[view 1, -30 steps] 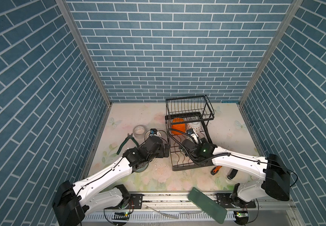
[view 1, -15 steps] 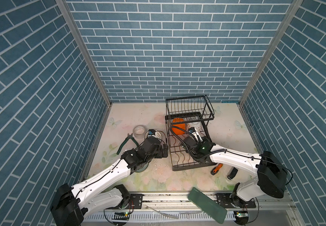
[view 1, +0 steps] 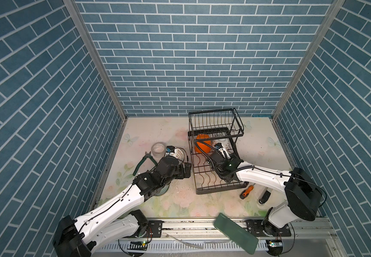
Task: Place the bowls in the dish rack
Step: 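Carry the white bowl over the rack with the right gripper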
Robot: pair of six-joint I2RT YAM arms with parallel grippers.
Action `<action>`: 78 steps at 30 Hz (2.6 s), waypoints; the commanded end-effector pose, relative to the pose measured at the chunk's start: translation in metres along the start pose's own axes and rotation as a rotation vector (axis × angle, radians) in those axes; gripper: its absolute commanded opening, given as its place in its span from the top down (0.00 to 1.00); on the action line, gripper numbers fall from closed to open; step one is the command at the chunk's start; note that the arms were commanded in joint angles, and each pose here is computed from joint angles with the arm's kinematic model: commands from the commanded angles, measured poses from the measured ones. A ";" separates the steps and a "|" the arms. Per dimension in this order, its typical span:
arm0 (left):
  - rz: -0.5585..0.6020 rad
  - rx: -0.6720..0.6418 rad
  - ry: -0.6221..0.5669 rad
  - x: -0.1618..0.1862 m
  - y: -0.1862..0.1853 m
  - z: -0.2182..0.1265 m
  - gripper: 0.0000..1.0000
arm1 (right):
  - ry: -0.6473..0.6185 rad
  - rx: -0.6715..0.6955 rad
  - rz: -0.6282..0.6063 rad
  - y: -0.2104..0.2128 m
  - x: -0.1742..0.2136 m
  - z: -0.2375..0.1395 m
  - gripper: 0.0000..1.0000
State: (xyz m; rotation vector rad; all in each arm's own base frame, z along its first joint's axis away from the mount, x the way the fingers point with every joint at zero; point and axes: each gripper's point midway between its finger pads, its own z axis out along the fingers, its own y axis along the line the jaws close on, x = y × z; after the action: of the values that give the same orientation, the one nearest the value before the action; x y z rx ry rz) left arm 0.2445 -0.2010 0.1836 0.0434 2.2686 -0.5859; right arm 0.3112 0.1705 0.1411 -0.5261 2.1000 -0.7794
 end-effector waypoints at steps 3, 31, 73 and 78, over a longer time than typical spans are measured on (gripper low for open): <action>0.013 -0.019 -0.005 0.002 0.007 0.002 0.00 | -0.017 0.053 0.022 -0.011 -0.012 0.004 1.00; 0.017 -0.035 0.009 0.004 0.011 0.007 0.00 | -0.080 0.261 -0.057 -0.030 -0.052 0.025 1.00; -0.006 -0.049 0.000 0.010 0.026 0.004 0.00 | -0.001 0.379 -0.184 -0.024 -0.027 0.050 1.00; -0.005 -0.046 0.000 0.009 0.025 0.004 0.00 | 0.019 0.386 -0.200 -0.019 -0.026 0.053 1.00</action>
State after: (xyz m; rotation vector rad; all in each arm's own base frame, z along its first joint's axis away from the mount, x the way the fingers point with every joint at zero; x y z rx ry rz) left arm 0.2461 -0.1839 0.1664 0.0141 2.2847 -0.5401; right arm 0.3717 0.1637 0.1389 -0.5645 1.8512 -1.2293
